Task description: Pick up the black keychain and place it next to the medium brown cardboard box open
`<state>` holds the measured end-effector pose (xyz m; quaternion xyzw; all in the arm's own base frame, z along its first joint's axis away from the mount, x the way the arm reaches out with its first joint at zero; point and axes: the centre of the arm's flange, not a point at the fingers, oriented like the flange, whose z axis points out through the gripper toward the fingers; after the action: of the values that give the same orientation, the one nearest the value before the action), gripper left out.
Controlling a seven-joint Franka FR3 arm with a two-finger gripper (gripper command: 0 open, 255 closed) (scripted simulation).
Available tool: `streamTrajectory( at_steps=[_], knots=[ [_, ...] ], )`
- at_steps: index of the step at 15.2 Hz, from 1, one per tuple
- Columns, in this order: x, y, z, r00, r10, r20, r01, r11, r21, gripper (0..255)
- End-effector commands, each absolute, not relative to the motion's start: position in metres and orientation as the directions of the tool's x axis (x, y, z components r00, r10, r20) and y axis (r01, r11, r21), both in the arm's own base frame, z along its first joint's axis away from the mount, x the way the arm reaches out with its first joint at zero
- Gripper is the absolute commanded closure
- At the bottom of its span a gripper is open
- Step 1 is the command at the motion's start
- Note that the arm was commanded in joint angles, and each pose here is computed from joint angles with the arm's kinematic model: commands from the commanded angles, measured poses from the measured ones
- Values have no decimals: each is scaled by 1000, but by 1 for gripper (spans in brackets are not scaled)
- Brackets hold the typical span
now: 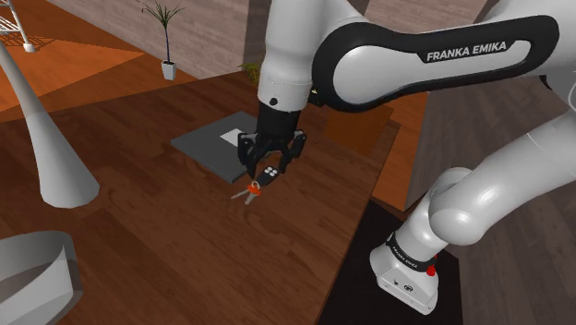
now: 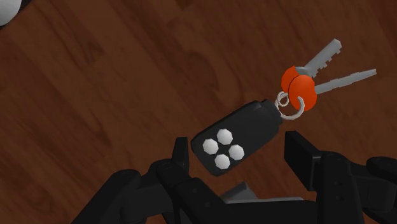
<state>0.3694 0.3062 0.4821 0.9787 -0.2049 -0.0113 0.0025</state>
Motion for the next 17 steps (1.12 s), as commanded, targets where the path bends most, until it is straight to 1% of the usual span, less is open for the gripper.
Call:
streamTrajectory(
  at_steps=[1, 17],
  knots=[
    [369, 305, 492, 916, -401, -21, -401, -916, 10, 255],
    [369, 305, 572, 916, -401, -21, -401, -916, 10, 255]
  ],
)
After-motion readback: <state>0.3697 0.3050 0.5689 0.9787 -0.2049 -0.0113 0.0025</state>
